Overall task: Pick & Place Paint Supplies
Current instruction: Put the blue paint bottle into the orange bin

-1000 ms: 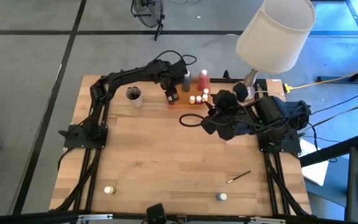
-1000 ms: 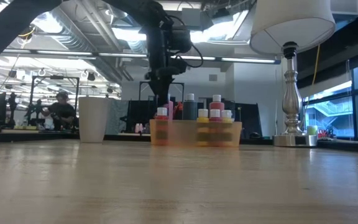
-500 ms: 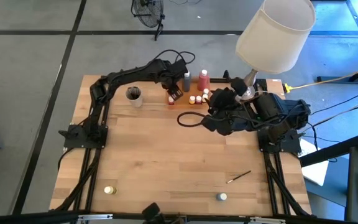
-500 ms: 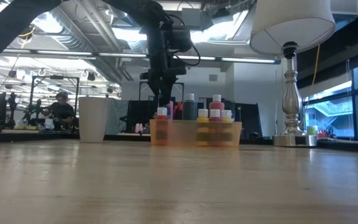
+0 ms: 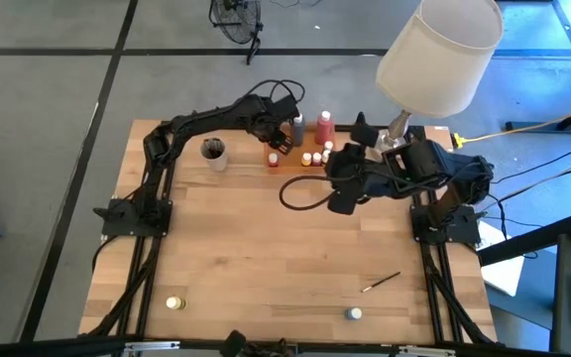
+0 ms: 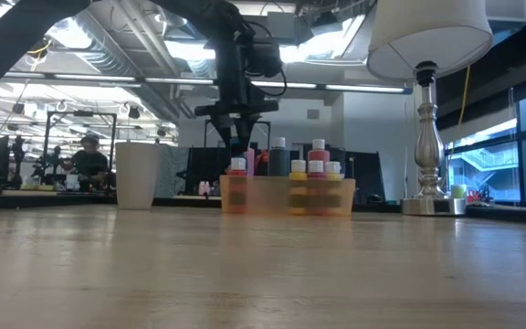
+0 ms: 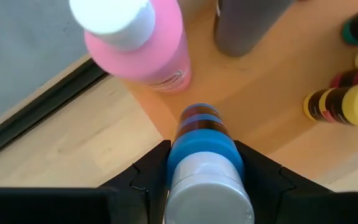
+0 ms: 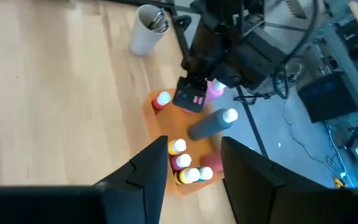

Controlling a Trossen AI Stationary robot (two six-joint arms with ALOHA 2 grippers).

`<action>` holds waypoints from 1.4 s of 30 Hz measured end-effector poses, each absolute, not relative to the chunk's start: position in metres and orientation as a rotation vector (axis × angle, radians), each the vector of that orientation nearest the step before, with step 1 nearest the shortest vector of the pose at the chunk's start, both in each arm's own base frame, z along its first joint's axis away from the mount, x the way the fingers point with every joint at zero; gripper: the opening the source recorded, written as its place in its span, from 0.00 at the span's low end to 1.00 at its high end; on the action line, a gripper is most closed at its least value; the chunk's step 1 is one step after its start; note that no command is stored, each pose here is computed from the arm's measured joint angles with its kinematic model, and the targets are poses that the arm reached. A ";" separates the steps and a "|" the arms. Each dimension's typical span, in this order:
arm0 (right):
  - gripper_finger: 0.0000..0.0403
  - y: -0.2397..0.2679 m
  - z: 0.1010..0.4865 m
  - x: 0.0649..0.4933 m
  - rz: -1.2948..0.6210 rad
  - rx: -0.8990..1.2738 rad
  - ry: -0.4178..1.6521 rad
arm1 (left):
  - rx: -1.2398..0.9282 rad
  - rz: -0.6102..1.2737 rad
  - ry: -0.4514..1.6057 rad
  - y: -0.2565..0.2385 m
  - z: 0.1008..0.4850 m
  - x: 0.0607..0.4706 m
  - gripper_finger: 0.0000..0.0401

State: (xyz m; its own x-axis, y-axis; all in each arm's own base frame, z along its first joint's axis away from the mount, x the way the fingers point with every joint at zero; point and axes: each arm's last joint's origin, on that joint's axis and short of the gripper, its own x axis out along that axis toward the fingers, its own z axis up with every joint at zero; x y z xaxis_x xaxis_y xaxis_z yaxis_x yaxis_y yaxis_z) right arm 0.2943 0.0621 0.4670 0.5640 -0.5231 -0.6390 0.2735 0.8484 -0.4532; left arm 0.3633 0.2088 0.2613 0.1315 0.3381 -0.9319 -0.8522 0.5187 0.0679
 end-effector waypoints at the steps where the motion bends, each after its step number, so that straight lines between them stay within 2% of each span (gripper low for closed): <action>1: 0.38 0.061 0.467 0.295 -0.466 -0.325 0.858 | -0.573 0.945 1.122 0.208 0.261 0.363 0.36; 13: 0.38 0.057 0.466 0.296 -0.373 -0.352 0.905 | -0.716 0.998 1.103 0.206 0.260 0.361 0.36; 42: 0.38 0.058 0.465 0.296 -0.321 -0.335 0.919 | -0.804 1.032 1.067 0.207 0.258 0.362 0.36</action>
